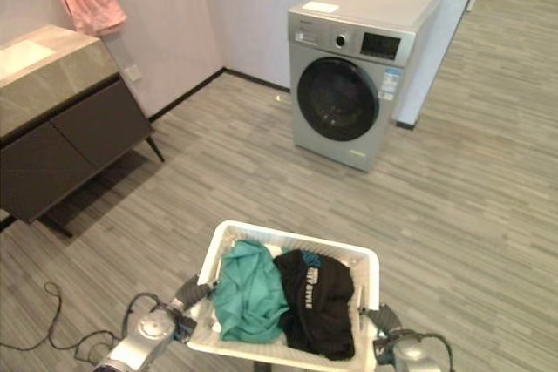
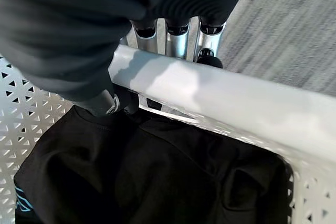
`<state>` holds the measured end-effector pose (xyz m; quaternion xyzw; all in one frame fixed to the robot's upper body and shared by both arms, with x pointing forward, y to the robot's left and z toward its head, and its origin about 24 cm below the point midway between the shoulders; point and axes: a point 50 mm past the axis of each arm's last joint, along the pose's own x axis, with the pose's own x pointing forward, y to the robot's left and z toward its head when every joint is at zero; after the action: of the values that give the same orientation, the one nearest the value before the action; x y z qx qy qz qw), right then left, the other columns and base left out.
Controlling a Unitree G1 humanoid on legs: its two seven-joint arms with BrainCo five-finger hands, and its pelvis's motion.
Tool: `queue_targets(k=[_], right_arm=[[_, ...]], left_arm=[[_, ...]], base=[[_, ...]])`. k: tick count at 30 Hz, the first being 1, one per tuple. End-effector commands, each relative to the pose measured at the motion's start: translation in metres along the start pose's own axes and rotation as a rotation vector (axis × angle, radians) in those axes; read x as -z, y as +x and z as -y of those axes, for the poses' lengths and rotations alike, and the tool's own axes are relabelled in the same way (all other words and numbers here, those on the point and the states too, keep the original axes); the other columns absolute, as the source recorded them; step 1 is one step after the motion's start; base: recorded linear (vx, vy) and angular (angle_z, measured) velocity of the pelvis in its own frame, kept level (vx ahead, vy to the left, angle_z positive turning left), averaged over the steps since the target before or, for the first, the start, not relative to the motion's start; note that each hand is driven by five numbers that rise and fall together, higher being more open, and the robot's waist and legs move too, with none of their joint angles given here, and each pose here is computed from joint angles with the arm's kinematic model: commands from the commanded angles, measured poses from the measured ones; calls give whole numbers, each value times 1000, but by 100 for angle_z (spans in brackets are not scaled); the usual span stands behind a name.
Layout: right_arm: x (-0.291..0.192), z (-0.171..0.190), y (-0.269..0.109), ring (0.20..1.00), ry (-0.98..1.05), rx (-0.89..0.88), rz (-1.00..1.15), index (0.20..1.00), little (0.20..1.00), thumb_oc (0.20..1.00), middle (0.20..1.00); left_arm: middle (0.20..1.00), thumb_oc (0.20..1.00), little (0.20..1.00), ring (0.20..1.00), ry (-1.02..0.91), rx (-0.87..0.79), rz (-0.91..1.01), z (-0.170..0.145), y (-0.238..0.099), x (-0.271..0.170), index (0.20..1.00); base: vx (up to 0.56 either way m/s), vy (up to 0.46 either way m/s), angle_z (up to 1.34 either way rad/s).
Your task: Grab the laundry basket,head to the washer,open it,put in the laundry and shut it.
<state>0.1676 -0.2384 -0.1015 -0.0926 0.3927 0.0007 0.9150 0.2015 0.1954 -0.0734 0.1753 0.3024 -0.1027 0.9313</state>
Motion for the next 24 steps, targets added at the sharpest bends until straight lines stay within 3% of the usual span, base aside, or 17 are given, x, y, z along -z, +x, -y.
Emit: queue_targets(k=[1,12,18,24], right_arm=[[-62,43,-4,200,0,123,249,200,200,200,200],[-156,94,-26,200,-150,243,494,200,200,200,200],[-149,115,-33,200,-128,307,459,200,200,200,200],[-166,114,-34,200,-159,296,500,200,200,200,200]], left_arm=[[200,200,200,200,-58,-86,264,-30,9,-63,200],[200,200,200,200,-7,-162,456,-67,3,-122,200],[200,200,200,200,70,-113,487,-59,15,-151,200],[200,200,200,200,100,-133,518,-69,13,-165,200]], base=[[0,0,0],[-11,108,-16],[39,231,-10],[187,127,4]])
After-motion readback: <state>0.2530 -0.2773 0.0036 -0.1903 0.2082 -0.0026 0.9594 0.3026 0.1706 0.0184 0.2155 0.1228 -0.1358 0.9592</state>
